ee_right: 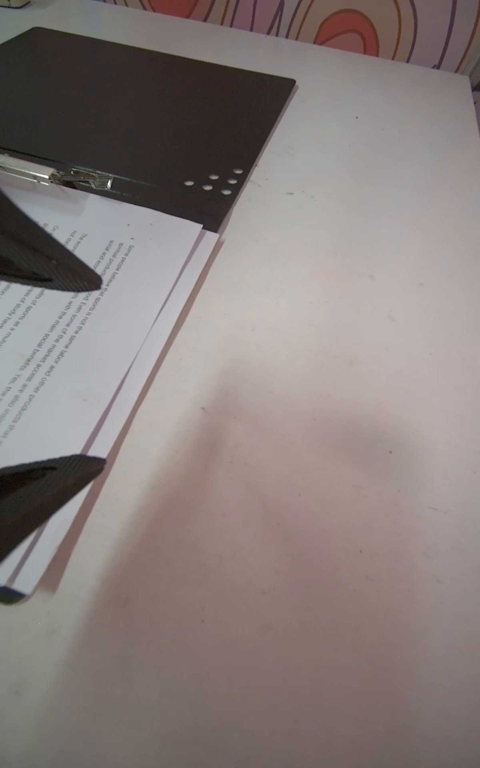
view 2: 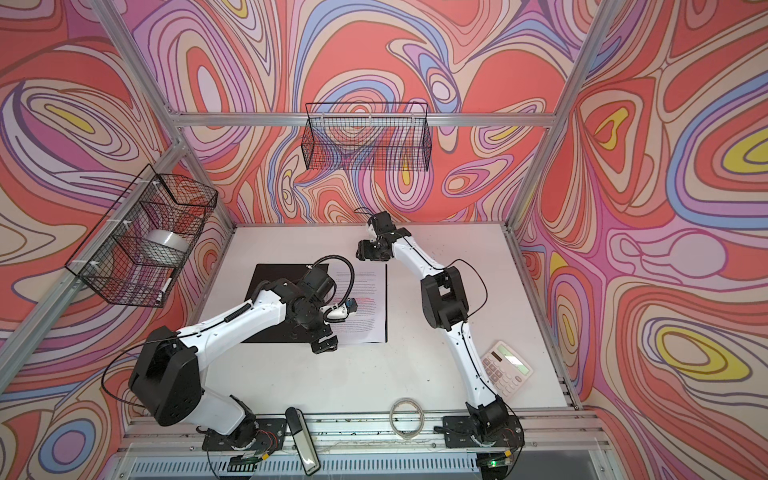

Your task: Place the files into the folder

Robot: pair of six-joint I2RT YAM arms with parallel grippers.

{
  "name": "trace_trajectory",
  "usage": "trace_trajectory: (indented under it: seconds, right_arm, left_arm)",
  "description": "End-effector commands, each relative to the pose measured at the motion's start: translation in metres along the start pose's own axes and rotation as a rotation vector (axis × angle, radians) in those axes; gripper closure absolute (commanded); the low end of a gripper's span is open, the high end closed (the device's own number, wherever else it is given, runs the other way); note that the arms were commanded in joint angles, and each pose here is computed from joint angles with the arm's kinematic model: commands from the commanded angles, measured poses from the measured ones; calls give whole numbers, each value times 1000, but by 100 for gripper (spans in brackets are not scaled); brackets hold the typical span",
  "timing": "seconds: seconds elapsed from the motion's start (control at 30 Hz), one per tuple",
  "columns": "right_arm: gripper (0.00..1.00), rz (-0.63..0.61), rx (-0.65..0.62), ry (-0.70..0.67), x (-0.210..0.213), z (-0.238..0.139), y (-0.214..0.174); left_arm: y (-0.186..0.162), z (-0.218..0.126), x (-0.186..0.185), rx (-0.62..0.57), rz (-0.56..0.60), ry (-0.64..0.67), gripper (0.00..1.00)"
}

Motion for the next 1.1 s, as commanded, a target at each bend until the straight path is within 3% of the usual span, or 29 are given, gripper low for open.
trace_trajectory:
  seconds: [0.0,0.57,1.07]
  right_arm:
    - [33,-8,-19,45,-1,1,11]
    - [32,53,-4,99,-19,20,17]
    - [33,30,122,84,-31,26,-8]
  left_arm:
    - [12,-5,13,-47,50,120,0]
    - [27,53,-7,-47,190,182,0]
    - [29,81,-4,-12,256,209,0]
Point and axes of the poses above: each gripper's point midway between its finger pads, its own z axis out along the fingers, its own x axis along the line the jaws close on, y = z × x, the point moved 3 cm from there along -z, back along the fingers, and after that the axes turned 11 degrees about z, right-handed, at the moved point
